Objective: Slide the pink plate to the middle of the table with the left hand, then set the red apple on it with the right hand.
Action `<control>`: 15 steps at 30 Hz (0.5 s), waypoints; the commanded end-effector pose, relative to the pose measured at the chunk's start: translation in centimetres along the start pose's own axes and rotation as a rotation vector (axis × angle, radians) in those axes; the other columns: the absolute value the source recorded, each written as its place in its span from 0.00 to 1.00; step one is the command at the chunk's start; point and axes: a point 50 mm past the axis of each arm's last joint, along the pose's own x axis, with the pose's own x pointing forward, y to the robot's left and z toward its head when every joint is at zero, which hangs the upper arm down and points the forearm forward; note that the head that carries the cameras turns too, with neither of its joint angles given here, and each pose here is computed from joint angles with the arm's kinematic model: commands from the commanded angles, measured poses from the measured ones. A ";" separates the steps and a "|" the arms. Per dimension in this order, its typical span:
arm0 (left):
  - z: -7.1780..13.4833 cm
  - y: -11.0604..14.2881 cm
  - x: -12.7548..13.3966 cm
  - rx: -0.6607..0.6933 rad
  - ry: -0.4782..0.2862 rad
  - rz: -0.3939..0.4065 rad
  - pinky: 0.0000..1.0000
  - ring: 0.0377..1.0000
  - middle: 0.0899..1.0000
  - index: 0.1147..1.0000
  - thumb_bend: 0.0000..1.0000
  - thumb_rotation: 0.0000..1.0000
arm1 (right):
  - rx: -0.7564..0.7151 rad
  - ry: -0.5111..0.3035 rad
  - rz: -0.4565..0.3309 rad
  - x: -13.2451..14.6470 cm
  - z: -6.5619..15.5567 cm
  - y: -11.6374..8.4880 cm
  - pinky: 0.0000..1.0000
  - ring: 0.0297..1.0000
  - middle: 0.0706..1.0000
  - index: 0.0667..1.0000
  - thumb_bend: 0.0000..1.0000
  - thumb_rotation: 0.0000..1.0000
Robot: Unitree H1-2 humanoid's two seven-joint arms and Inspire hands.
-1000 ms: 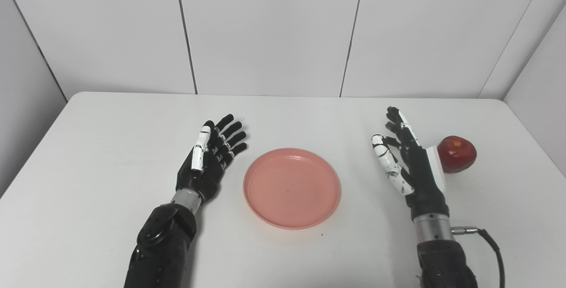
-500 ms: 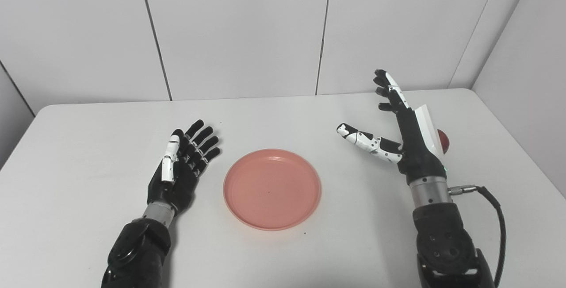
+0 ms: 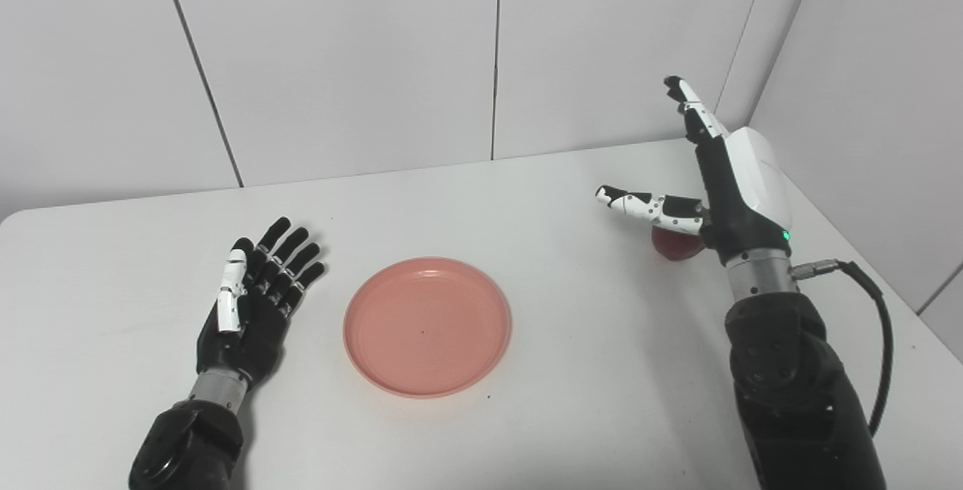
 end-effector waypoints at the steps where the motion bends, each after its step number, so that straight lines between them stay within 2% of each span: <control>1: -0.6 1.0 -0.4 0.002 0.038 0.033 0.87 0.88 0.88 0.86 0.35 1.00 | -0.027 -0.029 -0.033 0.8 0.8 -1.9 0.80 0.90 0.93 0.93 0.99 0.41; 3: -0.5 1.1 -0.4 0.001 0.035 0.034 0.87 0.88 0.88 0.86 0.35 1.00 | -0.042 -0.017 -0.010 0.8 0.4 -2.2 0.80 0.90 0.93 0.94 1.00 0.41; 5: -0.5 1.2 -0.4 -0.001 0.031 0.035 0.87 0.87 0.88 0.86 0.35 1.00 | -0.049 -0.010 0.013 0.8 0.1 -2.5 0.78 0.91 0.96 0.98 1.00 0.36; 7: -0.5 1.3 -0.4 0.000 0.029 0.036 0.87 0.87 0.88 0.85 0.35 1.00 | -0.061 -0.002 0.032 0.9 -0.2 -2.7 0.77 0.91 0.97 0.98 1.00 0.35; 15: -0.5 1.8 -0.5 -0.005 0.024 0.038 0.88 0.88 0.89 0.87 0.35 1.00 | -0.112 0.026 0.046 1.6 -1.2 -3.7 0.85 0.95 0.99 1.00 1.00 0.34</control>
